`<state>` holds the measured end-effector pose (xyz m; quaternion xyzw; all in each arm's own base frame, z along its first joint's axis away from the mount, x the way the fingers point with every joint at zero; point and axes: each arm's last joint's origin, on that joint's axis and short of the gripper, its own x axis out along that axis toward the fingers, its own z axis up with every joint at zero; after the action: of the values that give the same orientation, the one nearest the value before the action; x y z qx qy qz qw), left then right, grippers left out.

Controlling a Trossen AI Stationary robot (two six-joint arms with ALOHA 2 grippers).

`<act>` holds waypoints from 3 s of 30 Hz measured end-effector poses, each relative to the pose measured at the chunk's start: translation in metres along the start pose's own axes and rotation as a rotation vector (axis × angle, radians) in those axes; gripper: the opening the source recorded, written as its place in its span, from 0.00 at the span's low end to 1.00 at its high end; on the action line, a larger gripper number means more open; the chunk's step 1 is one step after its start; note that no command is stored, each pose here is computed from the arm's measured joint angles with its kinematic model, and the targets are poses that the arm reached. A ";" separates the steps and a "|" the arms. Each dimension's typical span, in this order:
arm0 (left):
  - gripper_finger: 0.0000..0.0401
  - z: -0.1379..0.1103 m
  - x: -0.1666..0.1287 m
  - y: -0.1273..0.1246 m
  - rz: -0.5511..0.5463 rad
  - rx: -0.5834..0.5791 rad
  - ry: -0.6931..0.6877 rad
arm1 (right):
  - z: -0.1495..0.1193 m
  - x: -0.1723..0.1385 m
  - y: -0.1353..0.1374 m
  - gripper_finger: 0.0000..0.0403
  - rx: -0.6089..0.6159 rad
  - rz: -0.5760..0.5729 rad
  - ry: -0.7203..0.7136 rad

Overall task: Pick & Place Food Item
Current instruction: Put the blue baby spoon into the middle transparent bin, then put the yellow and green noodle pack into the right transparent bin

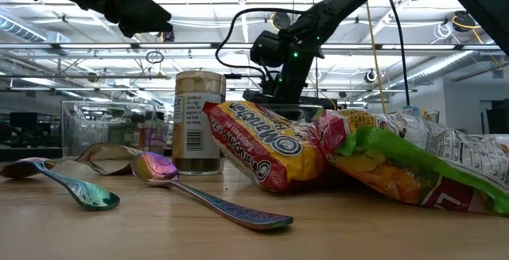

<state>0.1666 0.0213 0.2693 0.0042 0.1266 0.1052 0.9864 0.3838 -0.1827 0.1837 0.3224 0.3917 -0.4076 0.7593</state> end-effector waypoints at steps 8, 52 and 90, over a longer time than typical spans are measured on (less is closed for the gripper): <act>0.53 0.000 0.000 0.000 0.000 0.000 0.000 | 0.000 0.000 0.000 0.05 0.000 0.000 -0.001; 0.53 0.000 0.000 0.000 0.004 -0.008 0.000 | 0.002 0.004 -0.002 0.23 -0.033 -0.019 -0.022; 0.53 -0.047 0.011 0.002 0.074 0.081 -0.119 | -0.019 -0.107 0.088 0.24 -0.915 0.272 -0.518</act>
<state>0.1646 0.0245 0.2216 0.0548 0.0715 0.1358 0.9866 0.4152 -0.0877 0.2806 -0.1043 0.2838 -0.1597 0.9397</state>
